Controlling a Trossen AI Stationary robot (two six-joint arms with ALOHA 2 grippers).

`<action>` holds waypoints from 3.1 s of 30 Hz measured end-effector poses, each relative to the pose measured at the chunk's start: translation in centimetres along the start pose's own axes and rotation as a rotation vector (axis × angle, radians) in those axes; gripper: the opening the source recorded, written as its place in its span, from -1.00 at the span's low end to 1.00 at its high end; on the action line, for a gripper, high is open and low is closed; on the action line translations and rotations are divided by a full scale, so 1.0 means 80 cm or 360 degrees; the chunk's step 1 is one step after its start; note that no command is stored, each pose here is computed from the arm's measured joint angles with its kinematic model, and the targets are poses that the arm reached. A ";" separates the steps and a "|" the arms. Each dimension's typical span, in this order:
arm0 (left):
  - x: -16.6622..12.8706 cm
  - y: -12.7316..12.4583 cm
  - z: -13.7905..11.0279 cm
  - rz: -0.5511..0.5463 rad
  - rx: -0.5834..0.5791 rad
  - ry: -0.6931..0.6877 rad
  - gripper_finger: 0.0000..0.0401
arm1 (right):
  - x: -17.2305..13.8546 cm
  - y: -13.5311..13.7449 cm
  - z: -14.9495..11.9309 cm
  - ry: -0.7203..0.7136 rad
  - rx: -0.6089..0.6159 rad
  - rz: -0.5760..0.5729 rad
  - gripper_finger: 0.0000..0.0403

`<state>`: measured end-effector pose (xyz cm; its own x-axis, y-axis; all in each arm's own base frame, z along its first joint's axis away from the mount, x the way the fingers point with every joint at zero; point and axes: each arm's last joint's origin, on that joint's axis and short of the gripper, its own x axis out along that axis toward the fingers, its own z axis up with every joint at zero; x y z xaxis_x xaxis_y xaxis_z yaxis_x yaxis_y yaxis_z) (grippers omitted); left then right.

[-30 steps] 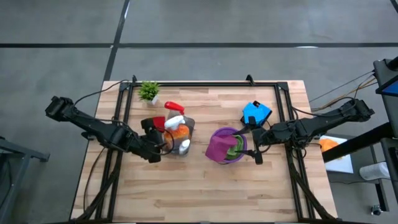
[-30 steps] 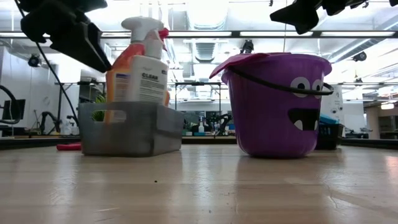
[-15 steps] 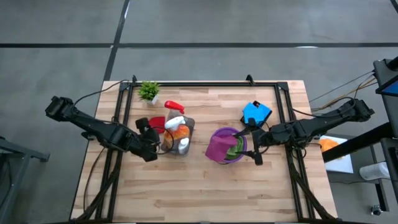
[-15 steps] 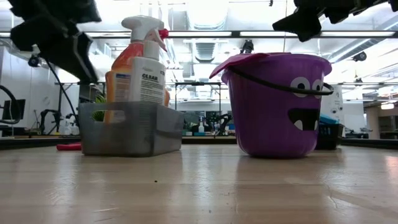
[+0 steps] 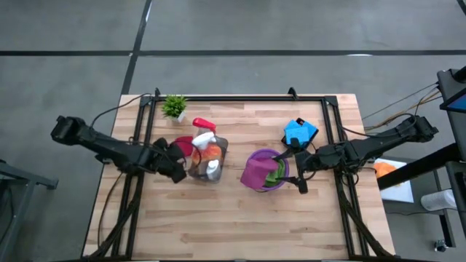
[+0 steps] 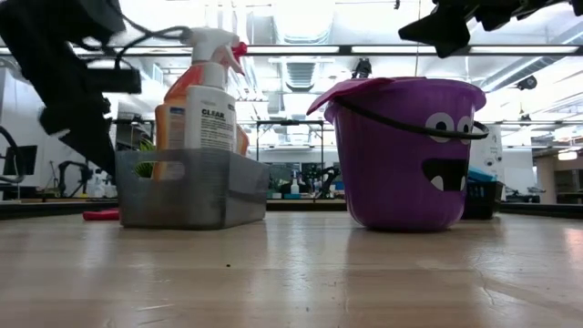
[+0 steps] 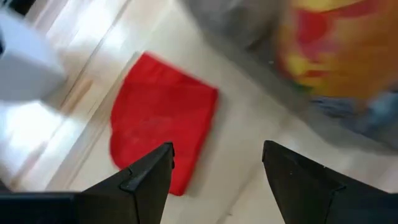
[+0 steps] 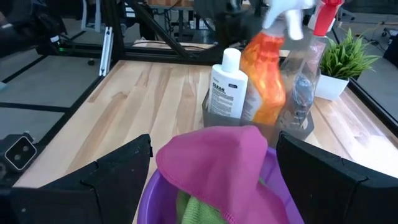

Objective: Pick & Place Kitchen Items
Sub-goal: Put the red microfiber cloth into the purple bucket

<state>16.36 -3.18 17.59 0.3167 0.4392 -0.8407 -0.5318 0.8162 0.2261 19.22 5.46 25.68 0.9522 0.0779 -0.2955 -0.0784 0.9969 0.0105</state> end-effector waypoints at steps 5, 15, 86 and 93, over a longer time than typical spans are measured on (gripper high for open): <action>0.018 0.020 0.003 0.0115 -0.0217 0.0074 0.25 | 0.000 0.000 0.000 -0.0005 -0.0005 0.0001 0.68; 0.037 0.040 0.008 0.0179 -0.0353 0.0124 0.25 | -0.001 0.004 -0.001 0.0000 -0.0018 0.0026 0.68; 0.063 0.046 -0.048 0.0084 -0.0706 0.0072 -0.97 | -0.001 0.008 -0.005 0.0005 -0.0004 0.0049 0.68; 0.071 0.037 -0.048 0.0058 -0.0596 0.0279 -0.97 | -0.001 0.008 -0.005 0.0006 -0.0004 0.0049 0.68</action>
<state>13.57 0.32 11.57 0.1711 0.3683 -0.9138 -0.7994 0.5940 0.0897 19.00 6.07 25.28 0.9481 0.1088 -0.2987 -0.1087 0.9939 0.0171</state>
